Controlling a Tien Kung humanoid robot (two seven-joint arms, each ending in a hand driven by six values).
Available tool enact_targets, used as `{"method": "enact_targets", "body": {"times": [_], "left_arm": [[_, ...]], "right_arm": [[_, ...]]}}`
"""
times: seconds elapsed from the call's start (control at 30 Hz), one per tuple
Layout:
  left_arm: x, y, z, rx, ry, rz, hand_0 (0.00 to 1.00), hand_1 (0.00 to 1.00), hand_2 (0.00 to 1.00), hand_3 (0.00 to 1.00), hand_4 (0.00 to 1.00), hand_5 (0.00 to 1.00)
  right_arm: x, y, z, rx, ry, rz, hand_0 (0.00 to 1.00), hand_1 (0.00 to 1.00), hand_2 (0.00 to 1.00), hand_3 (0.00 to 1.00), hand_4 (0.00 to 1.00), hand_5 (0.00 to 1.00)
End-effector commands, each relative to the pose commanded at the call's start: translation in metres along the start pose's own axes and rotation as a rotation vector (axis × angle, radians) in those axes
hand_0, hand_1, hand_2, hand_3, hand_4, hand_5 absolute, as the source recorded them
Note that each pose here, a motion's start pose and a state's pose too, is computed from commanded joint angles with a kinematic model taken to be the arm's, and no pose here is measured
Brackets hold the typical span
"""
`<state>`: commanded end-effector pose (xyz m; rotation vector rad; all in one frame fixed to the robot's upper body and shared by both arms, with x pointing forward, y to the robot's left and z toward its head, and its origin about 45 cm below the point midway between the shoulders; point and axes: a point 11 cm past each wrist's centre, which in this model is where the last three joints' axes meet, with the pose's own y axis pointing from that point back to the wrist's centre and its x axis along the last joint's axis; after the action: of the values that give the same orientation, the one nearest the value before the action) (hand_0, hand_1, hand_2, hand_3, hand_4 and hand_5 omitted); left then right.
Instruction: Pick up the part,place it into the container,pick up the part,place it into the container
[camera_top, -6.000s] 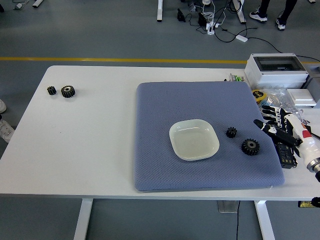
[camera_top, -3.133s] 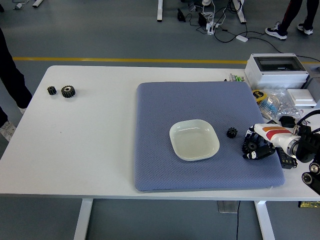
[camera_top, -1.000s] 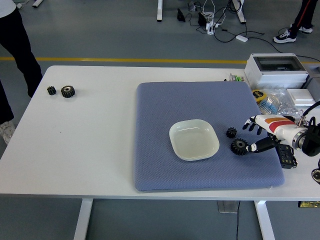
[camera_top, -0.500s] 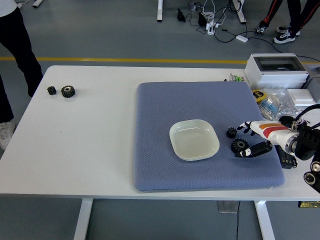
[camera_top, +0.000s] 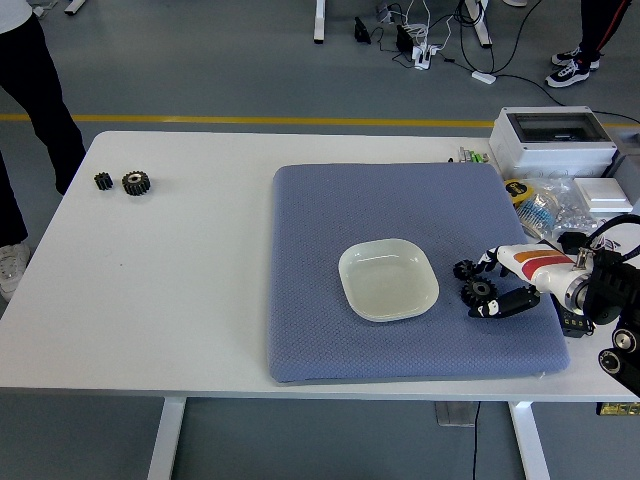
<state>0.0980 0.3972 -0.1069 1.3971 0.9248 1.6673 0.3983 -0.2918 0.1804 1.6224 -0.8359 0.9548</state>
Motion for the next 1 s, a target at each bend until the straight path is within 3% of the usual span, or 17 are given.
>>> {"method": "enact_targets", "body": {"times": [0.47,1.0], "left_arm": [[-0.0001,-0.0002,-0.0023,0.003,-0.006,-0.001,0.681,0.653,0.663,0.574,0.673,0.633],[-0.0010,0.0003,0.0020,-0.004,-0.001,-0.004,0.679,0.652,0.664,0.574,0.674,0.635]], "right_arm": [[0.0081,0.0031,0.0055,-0.010,-0.018,0.039,0.471,0.548,0.648,0.590,0.998,0.508],[0.0001,-0.0061,0.0044,-0.022,-0.030,0.017,0.467,0.547,0.650,0.583,0.998,0.472]]}}
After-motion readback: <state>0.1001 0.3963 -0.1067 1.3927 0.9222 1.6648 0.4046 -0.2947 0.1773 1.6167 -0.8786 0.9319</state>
